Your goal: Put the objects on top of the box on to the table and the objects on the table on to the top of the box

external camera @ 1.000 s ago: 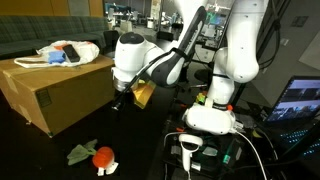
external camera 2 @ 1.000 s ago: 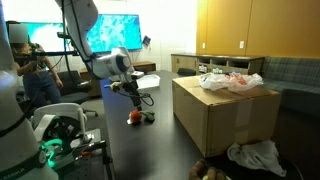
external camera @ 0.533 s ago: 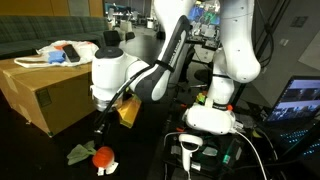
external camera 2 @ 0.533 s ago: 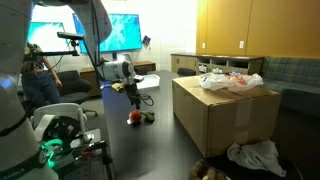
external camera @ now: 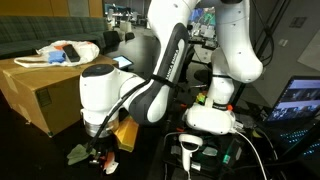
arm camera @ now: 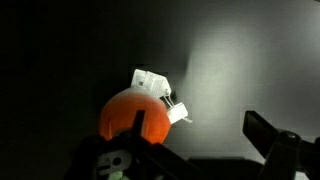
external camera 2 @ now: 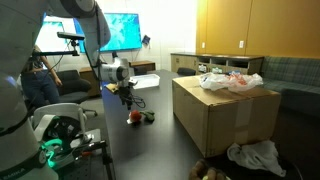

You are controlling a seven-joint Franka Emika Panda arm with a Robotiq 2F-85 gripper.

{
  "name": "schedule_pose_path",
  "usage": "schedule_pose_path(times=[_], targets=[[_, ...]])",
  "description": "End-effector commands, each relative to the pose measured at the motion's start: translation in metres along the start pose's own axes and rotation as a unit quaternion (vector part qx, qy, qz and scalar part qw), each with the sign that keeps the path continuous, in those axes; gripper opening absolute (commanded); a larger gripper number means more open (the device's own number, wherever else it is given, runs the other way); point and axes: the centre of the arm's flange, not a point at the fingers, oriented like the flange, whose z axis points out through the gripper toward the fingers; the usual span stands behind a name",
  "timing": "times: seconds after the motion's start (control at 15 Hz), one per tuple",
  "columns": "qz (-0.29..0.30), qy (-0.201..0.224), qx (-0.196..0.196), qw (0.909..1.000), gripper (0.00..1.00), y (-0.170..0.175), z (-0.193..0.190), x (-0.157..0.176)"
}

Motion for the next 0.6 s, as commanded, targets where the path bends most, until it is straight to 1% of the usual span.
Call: schedule_pose_path(times=[0.0, 0.07, 0.33, 0.47, 0.53], targets=[[0.012, 0.004, 0.025, 0.9996, 1.00, -0.004, 0.010, 0.012], [0.015, 0.005, 0.030, 0.9994, 1.00, -0.003, 0.012, 0.014], [0.041, 0.011, 0.047, 0.9980, 1.00, 0.017, 0.040, 0.020], [0.053, 0.016, 0.042, 0.9976, 1.00, 0.030, 0.051, 0.022], [0.060, 0.019, 0.031, 0.9976, 1.00, 0.035, 0.055, 0.021]])
